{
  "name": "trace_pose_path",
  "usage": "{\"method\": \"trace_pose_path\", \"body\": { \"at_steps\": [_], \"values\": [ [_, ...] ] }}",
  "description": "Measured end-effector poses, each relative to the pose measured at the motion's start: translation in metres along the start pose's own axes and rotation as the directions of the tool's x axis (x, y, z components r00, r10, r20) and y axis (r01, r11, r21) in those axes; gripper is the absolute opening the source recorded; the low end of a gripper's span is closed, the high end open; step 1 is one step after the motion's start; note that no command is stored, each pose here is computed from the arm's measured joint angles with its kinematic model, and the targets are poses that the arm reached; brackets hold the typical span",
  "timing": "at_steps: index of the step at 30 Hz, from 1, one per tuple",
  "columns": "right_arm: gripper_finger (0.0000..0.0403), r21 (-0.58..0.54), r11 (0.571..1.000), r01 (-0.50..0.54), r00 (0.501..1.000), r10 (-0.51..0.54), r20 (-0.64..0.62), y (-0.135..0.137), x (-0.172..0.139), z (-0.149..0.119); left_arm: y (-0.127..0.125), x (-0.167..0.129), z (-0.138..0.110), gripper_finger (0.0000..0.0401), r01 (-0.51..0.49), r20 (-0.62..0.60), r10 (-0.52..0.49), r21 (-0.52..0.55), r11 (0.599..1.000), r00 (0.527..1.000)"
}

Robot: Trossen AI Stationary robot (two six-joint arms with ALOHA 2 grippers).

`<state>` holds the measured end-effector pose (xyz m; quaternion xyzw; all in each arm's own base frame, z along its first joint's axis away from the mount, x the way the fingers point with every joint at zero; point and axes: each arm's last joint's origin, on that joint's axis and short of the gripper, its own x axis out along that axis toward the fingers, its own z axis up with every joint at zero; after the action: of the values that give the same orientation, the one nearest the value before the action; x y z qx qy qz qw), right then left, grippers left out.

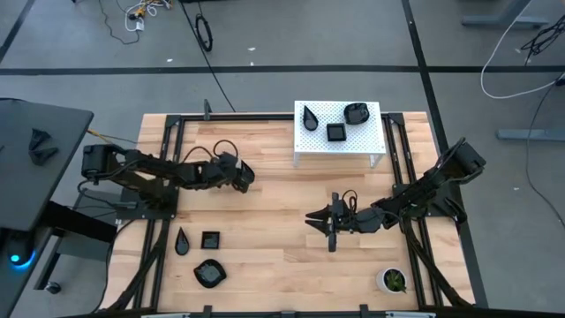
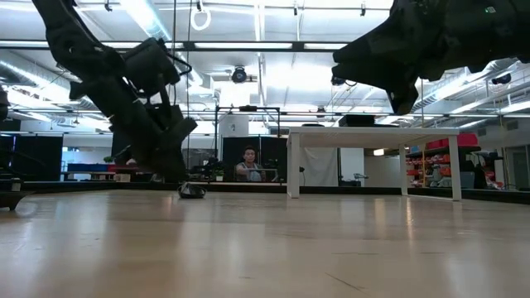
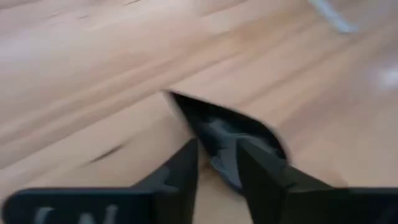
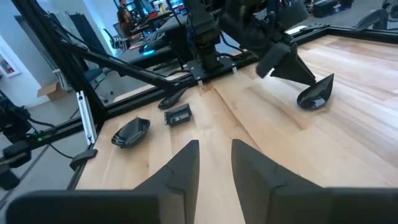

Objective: Pick & Place Mini shaped plates
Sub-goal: Stack the black drop shaped plate on the black drop shaped plate on the shelf

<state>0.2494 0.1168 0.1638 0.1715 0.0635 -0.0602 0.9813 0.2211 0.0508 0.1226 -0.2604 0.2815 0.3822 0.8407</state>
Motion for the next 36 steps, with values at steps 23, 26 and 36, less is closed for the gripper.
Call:
{"method": "trace_pose_path", "body": {
  "at_steps": [23,26,36],
  "values": [
    [0.0098,-0.009,1.0,0.003,1.0,-0.003,-0.003,0.0,0.0,0.0,-0.024,0.033,-0.021,0.0154,0.213,0.022,-0.211,-0.101,0.972,0.977],
    [0.0098,-0.006,1.0,0.007,1.0,-0.007,-0.002,-0.001,0.001,0.0,-0.04,0.031,-0.031,0.0142,0.318,0.019,-0.318,-0.1,0.943,0.948],
    [0.0098,0.038,0.999,0.02,1.0,-0.019,-0.01,-0.004,0.002,0.0,-0.105,0.021,-0.032,0.0112,0.501,0.057,-0.505,0.073,0.863,0.861]
  ]
}}
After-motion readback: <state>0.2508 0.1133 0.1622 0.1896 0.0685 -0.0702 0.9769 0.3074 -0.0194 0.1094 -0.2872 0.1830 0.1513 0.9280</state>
